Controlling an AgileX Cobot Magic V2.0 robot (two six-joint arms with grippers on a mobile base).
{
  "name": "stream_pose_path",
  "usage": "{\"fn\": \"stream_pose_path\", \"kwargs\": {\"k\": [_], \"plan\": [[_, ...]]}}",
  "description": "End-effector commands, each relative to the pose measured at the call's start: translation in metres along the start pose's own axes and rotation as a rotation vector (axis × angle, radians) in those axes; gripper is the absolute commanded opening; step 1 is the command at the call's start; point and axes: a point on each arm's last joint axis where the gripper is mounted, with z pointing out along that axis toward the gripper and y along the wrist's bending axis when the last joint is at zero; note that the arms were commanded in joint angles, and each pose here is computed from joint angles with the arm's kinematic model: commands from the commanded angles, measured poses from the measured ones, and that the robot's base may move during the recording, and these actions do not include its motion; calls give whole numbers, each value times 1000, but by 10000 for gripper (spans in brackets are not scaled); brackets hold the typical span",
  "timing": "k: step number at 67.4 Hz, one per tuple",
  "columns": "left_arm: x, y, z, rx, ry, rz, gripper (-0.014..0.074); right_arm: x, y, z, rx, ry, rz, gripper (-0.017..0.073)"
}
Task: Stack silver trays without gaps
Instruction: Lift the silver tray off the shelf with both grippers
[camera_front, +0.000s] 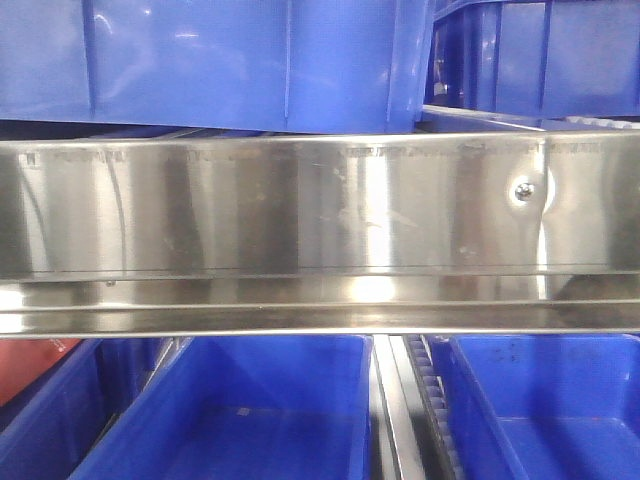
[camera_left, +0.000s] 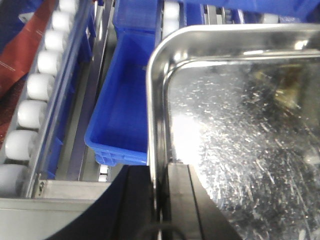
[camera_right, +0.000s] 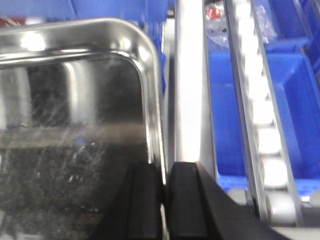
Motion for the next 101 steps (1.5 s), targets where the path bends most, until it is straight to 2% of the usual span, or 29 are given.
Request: {"fn": "stream_pose_path", "kwargs": {"k": [1, 33, 41, 101], "plan": [[0, -8, -7, 110, -37, -4, -9, 0, 12, -3, -112, -58, -2, -19], [-2, -8, -7, 103, -56, 9, -9, 0, 14, -2, -134, -68, -4, -19], [-1, -8, -7, 105, -49, 42, -9, -1, 16, -2, -154, -79, -4, -19], [-4, -7, -7, 91, -81, 53, -9, -2, 19, -3, -188, -97, -4, -19]]}}
